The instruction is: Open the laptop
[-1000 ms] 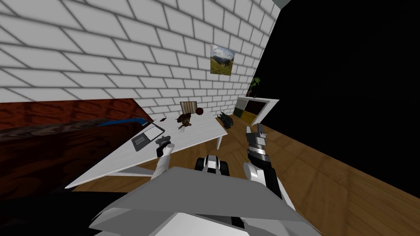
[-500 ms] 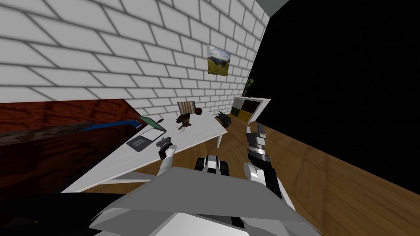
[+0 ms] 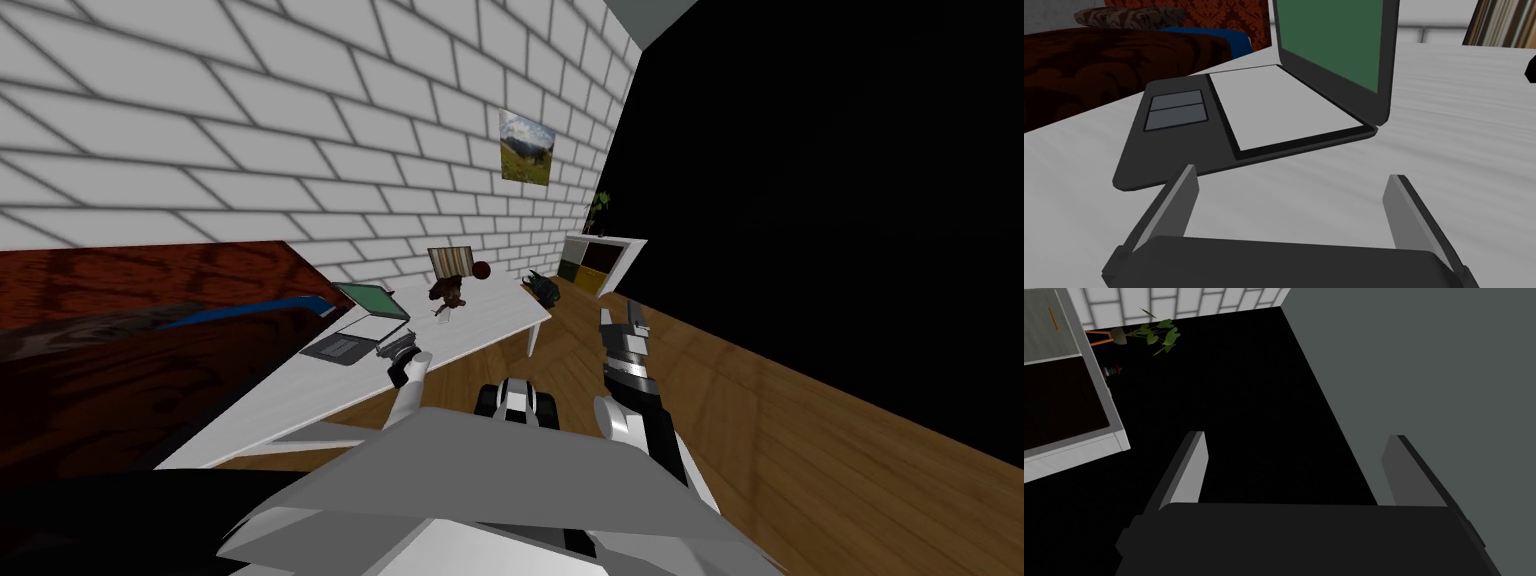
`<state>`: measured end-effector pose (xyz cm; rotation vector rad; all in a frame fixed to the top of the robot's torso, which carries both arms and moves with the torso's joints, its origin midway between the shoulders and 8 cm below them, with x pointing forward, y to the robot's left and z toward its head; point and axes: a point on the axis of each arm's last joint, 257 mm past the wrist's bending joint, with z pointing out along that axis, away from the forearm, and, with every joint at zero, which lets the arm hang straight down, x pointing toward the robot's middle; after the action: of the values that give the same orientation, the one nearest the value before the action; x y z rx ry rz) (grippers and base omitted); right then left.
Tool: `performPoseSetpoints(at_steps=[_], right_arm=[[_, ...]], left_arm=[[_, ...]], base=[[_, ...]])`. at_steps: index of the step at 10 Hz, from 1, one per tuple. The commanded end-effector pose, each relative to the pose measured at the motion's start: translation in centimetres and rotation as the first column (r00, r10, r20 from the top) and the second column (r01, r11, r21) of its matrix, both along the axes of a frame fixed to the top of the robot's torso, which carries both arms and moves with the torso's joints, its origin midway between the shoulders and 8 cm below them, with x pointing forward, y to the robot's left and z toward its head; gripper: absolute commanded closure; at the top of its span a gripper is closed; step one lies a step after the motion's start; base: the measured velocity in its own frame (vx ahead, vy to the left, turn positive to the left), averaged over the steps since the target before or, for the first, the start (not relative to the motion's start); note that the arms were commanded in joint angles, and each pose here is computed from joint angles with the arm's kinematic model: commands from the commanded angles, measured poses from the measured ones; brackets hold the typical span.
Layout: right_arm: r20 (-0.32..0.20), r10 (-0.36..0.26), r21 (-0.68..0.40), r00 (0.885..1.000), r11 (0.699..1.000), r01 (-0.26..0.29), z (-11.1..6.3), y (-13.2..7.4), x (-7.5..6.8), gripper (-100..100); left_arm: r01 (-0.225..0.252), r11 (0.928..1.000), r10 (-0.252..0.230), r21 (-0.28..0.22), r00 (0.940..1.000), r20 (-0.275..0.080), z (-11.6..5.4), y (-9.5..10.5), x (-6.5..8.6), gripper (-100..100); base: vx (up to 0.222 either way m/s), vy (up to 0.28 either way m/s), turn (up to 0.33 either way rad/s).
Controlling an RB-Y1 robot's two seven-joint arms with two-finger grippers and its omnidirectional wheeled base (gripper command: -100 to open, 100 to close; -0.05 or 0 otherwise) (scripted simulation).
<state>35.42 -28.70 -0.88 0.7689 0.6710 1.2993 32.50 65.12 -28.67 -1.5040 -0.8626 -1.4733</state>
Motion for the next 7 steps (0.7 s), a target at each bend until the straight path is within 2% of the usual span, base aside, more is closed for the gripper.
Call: performPoseSetpoints(at_steps=[1,4,6,7], right_arm=[[0.0,0.0,0.0,1.0,1.0,0.0,0.0,0.0,0.0,0],[0.0,0.0,0.0,1.0,1.0,0.0,0.0,0.0,0.0,0],[0.0,0.0,0.0,1.0,1.0,0.0,0.0,0.0,0.0,0],[0.0,0.0,0.0,1.0,1.0,0.0,0.0,0.0,0.0,0]], left_arm=[[-0.035,0.9993,0.035,0.011,0.9994,0.001,0.9,1.7,0.5,-100],[-0.102,0.9946,0.101,0.022,0.9948,0.011,3.0,4.7,1.1,-100],[-0.162,0.9866,0.162,0.021,0.9866,0.021,4.7,7.0,1.2,-100],[-0.195,0.9806,0.195,0.019,0.9804,0.028,5.7,8.1,1.1,-100]], base=[[-0.088,0.001,-0.08],[-0.093,0.024,-0.124],[-0.109,0.035,-0.153],[-0.122,0.042,-0.17]])
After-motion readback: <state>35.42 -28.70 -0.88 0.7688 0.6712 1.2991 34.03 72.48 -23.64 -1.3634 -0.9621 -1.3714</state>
